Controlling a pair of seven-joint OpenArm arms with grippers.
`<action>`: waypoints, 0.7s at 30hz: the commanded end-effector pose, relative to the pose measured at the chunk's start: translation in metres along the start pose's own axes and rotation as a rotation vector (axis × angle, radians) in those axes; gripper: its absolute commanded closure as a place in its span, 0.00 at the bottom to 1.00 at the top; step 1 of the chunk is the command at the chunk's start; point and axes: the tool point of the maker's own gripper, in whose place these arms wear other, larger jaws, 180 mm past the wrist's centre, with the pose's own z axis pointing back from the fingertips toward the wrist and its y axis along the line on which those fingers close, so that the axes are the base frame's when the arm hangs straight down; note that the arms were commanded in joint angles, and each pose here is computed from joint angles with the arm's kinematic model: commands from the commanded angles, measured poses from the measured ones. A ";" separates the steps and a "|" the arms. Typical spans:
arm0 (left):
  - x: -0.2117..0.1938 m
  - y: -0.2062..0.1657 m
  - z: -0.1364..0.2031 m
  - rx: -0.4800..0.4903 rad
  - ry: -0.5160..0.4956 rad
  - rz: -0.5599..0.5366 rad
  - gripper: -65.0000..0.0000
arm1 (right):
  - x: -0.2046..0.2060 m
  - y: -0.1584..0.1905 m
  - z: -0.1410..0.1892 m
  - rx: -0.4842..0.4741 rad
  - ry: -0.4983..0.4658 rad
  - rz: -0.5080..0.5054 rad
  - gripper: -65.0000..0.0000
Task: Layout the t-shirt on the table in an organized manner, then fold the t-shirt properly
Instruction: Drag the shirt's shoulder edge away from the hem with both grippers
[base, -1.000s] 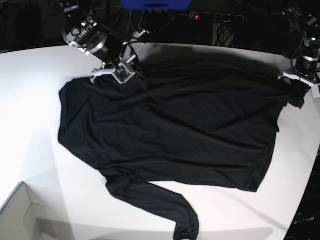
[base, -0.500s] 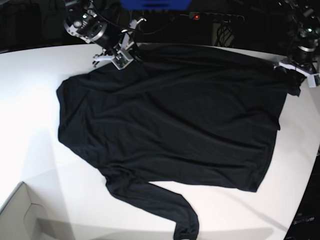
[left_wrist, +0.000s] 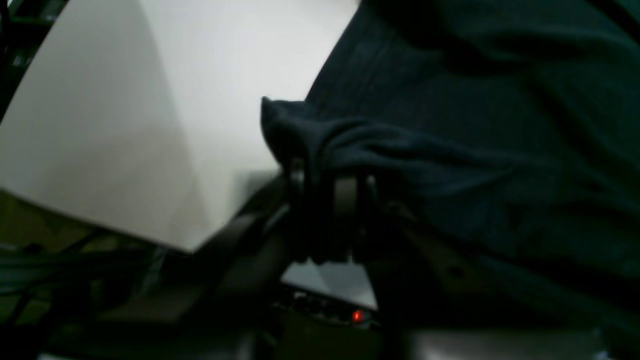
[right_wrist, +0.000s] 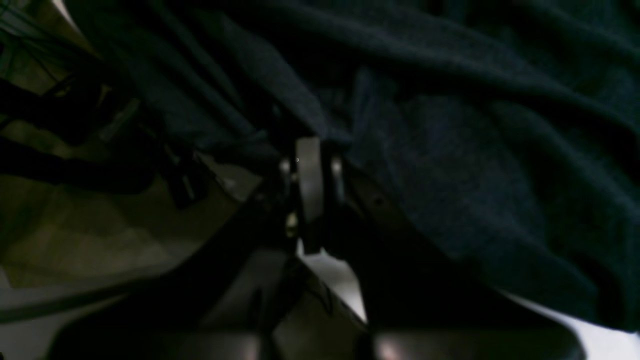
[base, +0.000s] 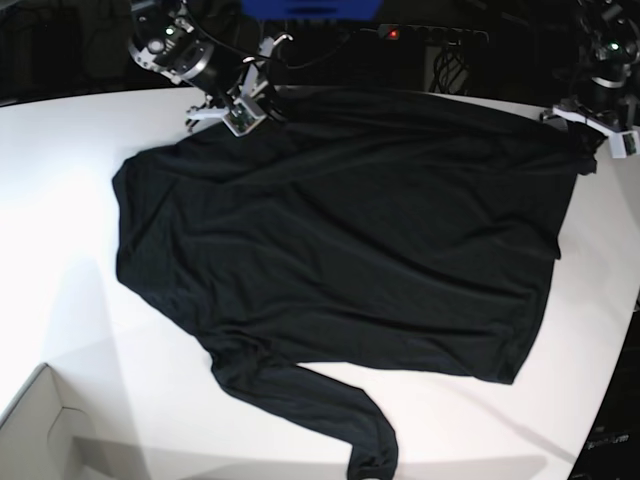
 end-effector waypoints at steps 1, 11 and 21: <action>0.013 0.004 0.002 0.005 -0.041 -0.017 0.97 | 0.012 0.006 0.004 0.012 -0.066 -0.014 1.00; 0.012 0.019 0.013 0.045 -0.041 -0.018 1.00 | 0.028 -0.007 0.043 -0.079 -0.284 -0.078 1.00; 0.006 0.027 0.019 0.071 0.049 -0.026 1.00 | 0.037 -0.012 0.056 -0.139 -0.381 -0.127 1.00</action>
